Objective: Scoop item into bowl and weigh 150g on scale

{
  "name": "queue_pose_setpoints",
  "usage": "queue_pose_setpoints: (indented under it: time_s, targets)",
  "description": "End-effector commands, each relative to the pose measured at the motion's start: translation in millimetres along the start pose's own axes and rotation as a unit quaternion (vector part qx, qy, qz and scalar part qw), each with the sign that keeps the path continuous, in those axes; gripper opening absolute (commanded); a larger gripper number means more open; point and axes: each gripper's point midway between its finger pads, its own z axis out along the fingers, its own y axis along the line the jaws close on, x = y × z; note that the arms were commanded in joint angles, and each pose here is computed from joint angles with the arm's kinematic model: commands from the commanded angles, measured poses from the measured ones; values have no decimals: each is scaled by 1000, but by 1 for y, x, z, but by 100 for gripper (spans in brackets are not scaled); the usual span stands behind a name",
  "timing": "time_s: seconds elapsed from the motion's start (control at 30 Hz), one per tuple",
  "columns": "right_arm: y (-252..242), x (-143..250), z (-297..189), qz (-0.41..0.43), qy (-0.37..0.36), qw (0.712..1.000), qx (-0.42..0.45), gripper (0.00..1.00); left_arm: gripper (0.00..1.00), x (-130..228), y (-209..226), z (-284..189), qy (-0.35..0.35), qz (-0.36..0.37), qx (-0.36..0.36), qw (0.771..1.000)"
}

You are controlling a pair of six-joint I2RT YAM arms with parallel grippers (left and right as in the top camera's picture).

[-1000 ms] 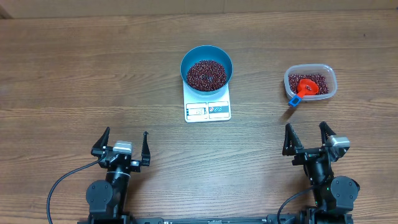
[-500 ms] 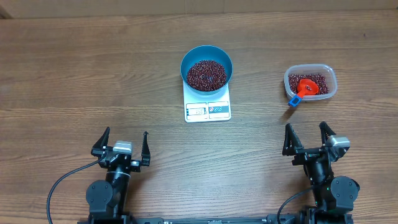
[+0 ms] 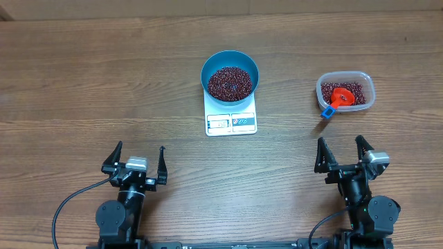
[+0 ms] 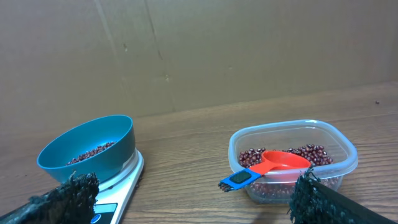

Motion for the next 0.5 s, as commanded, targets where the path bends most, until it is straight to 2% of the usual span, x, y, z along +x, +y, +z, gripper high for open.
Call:
queue_pose_setpoints:
  time_s: [0.0, 0.47]
  targets:
    - [0, 2, 0, -2, -2, 1000, 1, 100, 99, 0, -1, 0, -4, -6, 5, 1000]
    - [0, 2, 0, -2, -2, 1000, 1, 100, 100, 0, -1, 0, -4, -6, 5, 1000]
